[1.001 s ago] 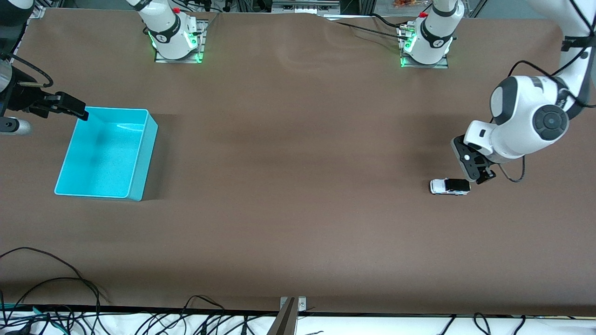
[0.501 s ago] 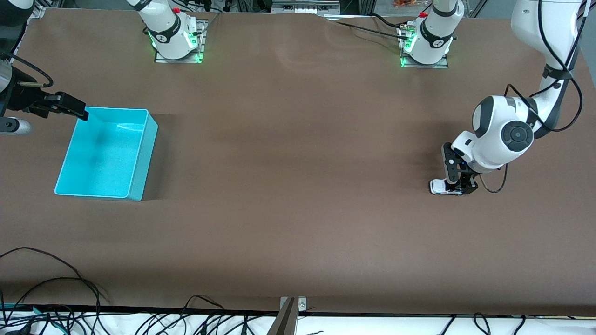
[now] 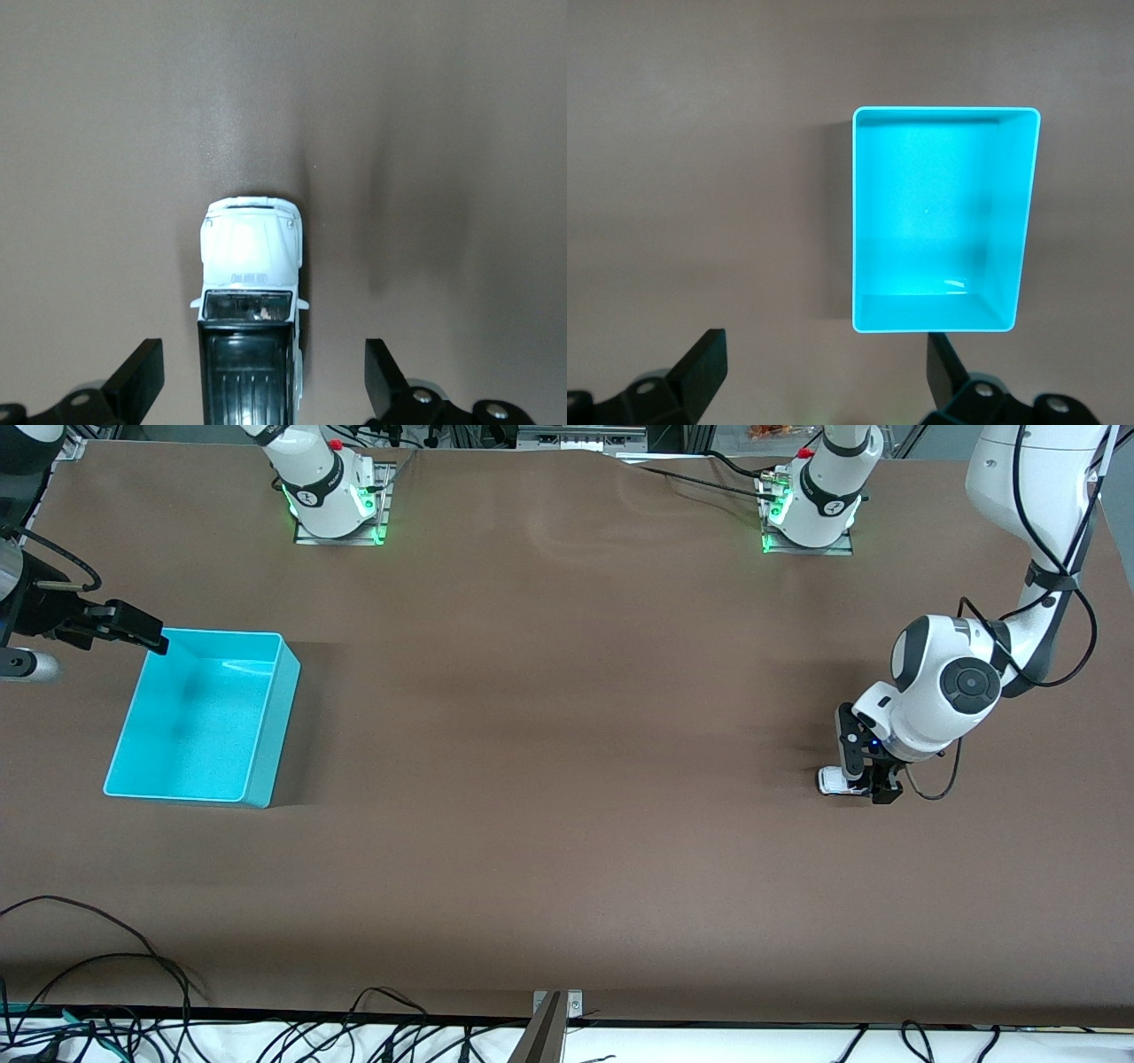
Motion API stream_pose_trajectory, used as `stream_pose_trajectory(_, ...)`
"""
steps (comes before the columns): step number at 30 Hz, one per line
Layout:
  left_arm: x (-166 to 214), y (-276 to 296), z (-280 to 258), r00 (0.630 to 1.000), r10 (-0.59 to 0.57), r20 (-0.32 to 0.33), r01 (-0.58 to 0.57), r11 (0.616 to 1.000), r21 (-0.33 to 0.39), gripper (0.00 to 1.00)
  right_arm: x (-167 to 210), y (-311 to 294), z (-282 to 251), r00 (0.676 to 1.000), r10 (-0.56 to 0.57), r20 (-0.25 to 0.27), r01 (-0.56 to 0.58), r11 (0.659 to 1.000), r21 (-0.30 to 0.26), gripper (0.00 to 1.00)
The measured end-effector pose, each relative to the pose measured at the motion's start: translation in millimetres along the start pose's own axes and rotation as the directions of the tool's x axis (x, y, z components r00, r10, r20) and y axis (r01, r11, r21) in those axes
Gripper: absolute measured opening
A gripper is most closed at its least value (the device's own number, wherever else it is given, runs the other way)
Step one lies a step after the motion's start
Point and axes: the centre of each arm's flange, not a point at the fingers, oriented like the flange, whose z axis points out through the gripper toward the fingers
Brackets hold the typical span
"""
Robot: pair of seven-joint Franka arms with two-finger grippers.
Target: Wind and store white jeep toy
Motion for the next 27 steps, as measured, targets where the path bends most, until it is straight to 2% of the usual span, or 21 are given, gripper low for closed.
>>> stream_pose_trajectory(21,-8.9,-1.2,29.4,1.000,-0.015,-0.012,0.015,1.000,-0.005,1.00,-1.6,0.1,1.3,1.000,0.000,0.014,0.000,1.000,-0.001,1.00)
stream_pose_trajectory(24,-7.9,-1.1,35.1,1.000,-0.009,-0.015,0.009,1.000,0.002,0.97,-1.6,0.1,1.3,1.000,0.000,0.015,0.000,1.000,-0.001,1.00)
stream_pose_trajectory(27,-6.5,-1.2,38.8,1.000,0.011,-0.009,-0.011,1.000,0.007,0.84,-1.6,0.1,1.3,1.000,0.000,0.015,0.000,1.000,-0.001,1.00)
